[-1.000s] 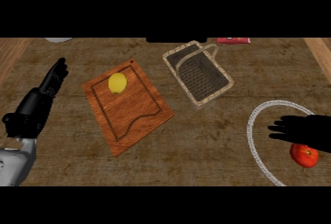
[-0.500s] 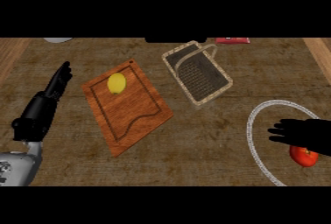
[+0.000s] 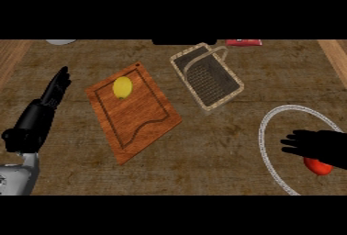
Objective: Pick the tomato from the placemat and place it in the basket
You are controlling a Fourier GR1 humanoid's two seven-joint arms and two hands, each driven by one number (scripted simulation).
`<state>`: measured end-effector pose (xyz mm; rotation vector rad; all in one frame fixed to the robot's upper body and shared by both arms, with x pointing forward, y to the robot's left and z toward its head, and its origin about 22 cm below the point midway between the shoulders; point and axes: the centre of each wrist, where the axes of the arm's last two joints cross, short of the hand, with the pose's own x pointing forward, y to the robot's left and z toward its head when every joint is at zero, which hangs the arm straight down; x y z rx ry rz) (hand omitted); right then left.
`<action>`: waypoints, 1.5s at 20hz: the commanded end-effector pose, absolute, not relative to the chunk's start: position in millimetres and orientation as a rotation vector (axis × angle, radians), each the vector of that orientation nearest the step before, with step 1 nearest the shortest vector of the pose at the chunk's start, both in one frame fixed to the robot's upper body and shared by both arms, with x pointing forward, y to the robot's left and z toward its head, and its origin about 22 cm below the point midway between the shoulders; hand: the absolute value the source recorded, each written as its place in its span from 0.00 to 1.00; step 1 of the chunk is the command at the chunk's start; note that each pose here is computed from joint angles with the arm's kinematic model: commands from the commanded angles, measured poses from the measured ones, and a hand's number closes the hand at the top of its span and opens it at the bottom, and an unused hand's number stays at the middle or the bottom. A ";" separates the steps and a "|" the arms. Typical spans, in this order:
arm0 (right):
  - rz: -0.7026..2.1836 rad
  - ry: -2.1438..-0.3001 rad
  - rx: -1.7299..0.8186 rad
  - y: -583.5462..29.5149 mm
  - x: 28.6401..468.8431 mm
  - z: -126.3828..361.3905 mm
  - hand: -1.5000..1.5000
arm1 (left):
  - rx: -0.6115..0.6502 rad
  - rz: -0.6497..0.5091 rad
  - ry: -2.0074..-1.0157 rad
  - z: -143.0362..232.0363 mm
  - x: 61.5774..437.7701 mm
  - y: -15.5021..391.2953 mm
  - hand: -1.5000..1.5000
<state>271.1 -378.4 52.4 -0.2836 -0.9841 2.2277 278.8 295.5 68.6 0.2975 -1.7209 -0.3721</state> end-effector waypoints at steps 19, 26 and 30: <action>2.244 -0.990 -0.233 -378.7 290.9 -2.0 1.00 | 0.294 -0.393 -1.721 73.1 291.2 293.6 0.50; 2.257 -1.189 -0.252 -364.3 286.2 6.6 1.00 | 0.305 -0.374 -1.732 71.2 278.2 296.8 0.50; 1.820 -1.019 -0.606 -394.3 288.3 14.6 1.00 | 0.329 -0.337 -1.703 67.3 282.4 305.0 0.50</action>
